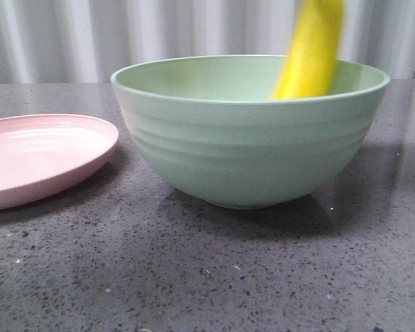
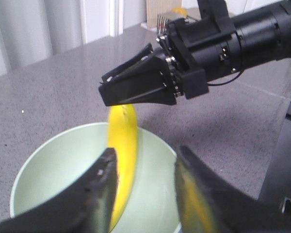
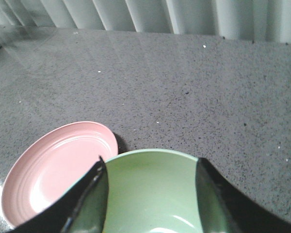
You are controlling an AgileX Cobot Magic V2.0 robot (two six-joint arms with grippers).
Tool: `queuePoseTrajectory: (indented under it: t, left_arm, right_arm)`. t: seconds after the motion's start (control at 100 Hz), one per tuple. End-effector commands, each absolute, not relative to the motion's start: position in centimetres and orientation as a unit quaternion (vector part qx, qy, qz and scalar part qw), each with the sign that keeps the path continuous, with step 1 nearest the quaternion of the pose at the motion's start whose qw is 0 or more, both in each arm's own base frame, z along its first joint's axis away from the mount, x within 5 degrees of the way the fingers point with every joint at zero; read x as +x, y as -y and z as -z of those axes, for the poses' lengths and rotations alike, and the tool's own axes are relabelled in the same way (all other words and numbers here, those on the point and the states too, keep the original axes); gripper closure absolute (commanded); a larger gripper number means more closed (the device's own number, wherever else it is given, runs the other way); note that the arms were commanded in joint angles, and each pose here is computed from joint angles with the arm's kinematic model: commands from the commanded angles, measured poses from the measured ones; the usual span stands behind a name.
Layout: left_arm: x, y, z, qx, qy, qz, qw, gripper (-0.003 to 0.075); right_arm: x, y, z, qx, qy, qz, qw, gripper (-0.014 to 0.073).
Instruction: Transfer banana from pink plate to green bowl
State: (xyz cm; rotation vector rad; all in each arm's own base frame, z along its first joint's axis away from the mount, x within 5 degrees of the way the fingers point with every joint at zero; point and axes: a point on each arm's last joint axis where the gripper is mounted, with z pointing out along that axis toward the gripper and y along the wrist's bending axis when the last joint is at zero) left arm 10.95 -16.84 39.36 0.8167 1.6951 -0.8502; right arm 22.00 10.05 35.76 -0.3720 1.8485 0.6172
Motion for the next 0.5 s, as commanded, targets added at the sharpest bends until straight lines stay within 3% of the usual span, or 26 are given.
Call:
queuePoseTrajectory:
  t: [0.0, 0.05, 0.25, 0.49]
  left_arm:
    - [10.1, 15.6, -42.0, 0.312, -0.662, 0.383, 0.563, 0.0654]
    - [9.6, 14.9, -42.2, 0.310, -0.656, 0.386, 0.570, 0.0739]
    - [7.9, 12.1, -41.5, 0.294, -0.630, 0.395, 0.601, 0.0741]
    - [6.0, 8.9, -37.0, 0.273, -0.611, 0.394, 0.630, 0.0741]
  right_arm:
    - [20.7, -9.6, -38.0, -0.173, -0.754, -0.253, 0.582, 0.0288]
    - [20.1, -9.4, -38.4, -0.184, -0.748, -0.250, 0.587, 0.0344]
    - [17.2, -9.0, -40.1, -0.213, -0.720, -0.258, 0.608, 0.0667]
    - [14.4, -8.1, -40.4, -0.233, -0.702, -0.242, 0.628, 0.0659]
